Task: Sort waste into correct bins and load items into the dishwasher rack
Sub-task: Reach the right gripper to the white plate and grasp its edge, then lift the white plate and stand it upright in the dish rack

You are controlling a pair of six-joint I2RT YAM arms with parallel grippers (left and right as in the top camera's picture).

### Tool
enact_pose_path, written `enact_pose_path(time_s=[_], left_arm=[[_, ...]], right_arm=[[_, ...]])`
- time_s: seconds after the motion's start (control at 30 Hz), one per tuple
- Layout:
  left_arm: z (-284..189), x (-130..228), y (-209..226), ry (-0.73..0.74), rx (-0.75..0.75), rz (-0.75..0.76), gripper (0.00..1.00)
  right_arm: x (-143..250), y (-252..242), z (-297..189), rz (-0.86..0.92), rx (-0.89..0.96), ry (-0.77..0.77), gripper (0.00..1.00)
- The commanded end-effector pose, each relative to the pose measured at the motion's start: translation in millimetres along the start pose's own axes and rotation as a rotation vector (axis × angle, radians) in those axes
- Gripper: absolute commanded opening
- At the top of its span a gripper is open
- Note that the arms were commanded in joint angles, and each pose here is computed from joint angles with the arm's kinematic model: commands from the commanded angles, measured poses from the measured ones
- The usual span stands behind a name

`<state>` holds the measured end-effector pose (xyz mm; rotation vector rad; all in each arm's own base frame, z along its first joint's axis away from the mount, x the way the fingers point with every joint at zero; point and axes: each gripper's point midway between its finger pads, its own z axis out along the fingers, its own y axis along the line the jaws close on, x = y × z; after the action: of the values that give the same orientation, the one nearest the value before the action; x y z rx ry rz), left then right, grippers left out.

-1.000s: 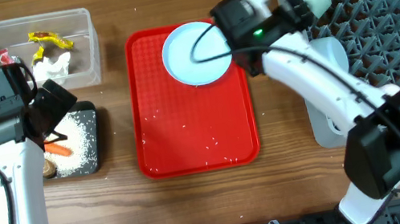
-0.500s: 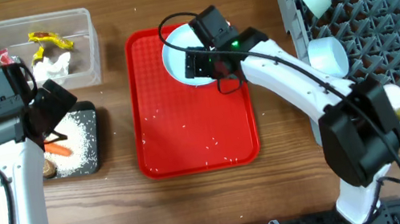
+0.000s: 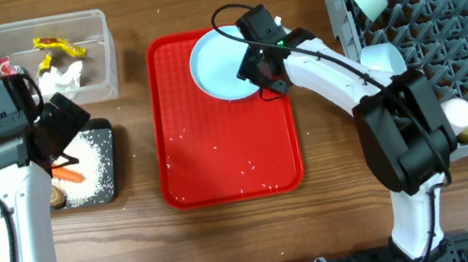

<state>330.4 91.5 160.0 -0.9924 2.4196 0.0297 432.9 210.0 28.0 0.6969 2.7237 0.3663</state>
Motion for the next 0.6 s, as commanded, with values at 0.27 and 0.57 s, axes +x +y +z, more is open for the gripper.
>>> enact_pose_path(time_s=[0.27, 0.57], left_arm=[[-5, -7, 0, -0.023, 0.003, 0.003, 1.00], [-5, -7, 0, -0.023, 0.004, 0.002, 1.00]], right_arm=[[14, 0, 24, 0.016, -0.015, 0.060, 0.26], [27, 9, 25, -0.042, -0.071, 0.136, 0.04]])
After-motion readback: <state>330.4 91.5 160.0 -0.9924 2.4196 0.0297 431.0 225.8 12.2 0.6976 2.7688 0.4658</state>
